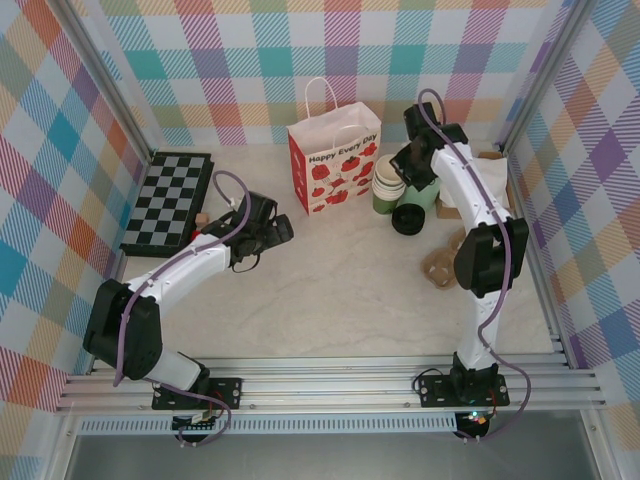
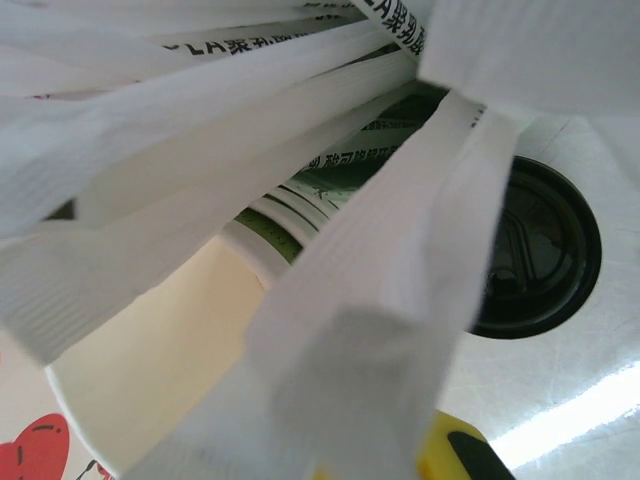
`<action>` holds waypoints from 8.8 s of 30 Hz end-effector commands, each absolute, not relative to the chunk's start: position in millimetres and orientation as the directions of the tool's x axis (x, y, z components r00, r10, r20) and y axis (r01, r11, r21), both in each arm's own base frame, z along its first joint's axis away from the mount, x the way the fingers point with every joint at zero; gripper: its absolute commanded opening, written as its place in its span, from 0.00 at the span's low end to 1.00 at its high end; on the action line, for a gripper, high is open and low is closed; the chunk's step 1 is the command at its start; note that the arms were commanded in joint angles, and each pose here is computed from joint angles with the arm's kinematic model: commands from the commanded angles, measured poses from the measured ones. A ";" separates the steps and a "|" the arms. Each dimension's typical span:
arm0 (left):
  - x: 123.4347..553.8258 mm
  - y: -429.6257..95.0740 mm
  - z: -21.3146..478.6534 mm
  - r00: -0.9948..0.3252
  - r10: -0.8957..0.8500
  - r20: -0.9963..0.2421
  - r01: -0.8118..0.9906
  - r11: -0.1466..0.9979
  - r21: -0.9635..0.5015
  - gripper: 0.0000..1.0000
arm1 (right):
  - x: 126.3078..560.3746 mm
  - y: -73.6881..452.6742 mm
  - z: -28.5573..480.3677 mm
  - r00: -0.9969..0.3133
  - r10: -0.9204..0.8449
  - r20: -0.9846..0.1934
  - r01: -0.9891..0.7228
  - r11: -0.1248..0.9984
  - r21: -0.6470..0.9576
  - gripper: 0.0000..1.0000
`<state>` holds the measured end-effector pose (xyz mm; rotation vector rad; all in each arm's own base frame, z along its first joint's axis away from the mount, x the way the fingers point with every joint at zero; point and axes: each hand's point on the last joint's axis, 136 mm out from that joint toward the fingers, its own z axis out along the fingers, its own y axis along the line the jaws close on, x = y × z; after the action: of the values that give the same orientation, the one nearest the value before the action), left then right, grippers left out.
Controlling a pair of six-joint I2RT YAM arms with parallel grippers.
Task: Pack the takeout coffee
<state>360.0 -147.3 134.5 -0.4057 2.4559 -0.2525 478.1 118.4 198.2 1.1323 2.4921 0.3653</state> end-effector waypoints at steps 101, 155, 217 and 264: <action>336.1 -149.3 158.6 -0.693 -0.591 -0.413 -0.344 0.775 -0.531 1.00 | 435.2 64.0 87.6 -0.733 0.660 -0.165 0.564 0.725 0.395 0.46; 339.0 -329.9 268.8 -0.765 -0.059 -0.642 0.406 0.729 -0.551 0.82 | 354.6 162.9 233.4 -0.767 0.261 -0.586 0.035 0.929 0.368 0.00; 335.8 -357.6 271.4 -0.683 0.262 -0.682 0.610 0.718 -0.334 0.00 | 337.7 195.0 292.8 -0.512 -0.496 -0.701 -0.594 0.794 -0.127 0.29; 279.6 -234.0 375.2 -0.851 -0.121 -0.512 0.428 0.405 -0.808 0.96 | 259.6 290.2 457.2 0.953 -0.271 -0.134 -0.034 0.344 -0.938 0.00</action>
<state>308.5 -222.5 341.6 0.1153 2.2200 -1.2512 295.4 283.7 405.3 -1.2619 0.6475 -0.0847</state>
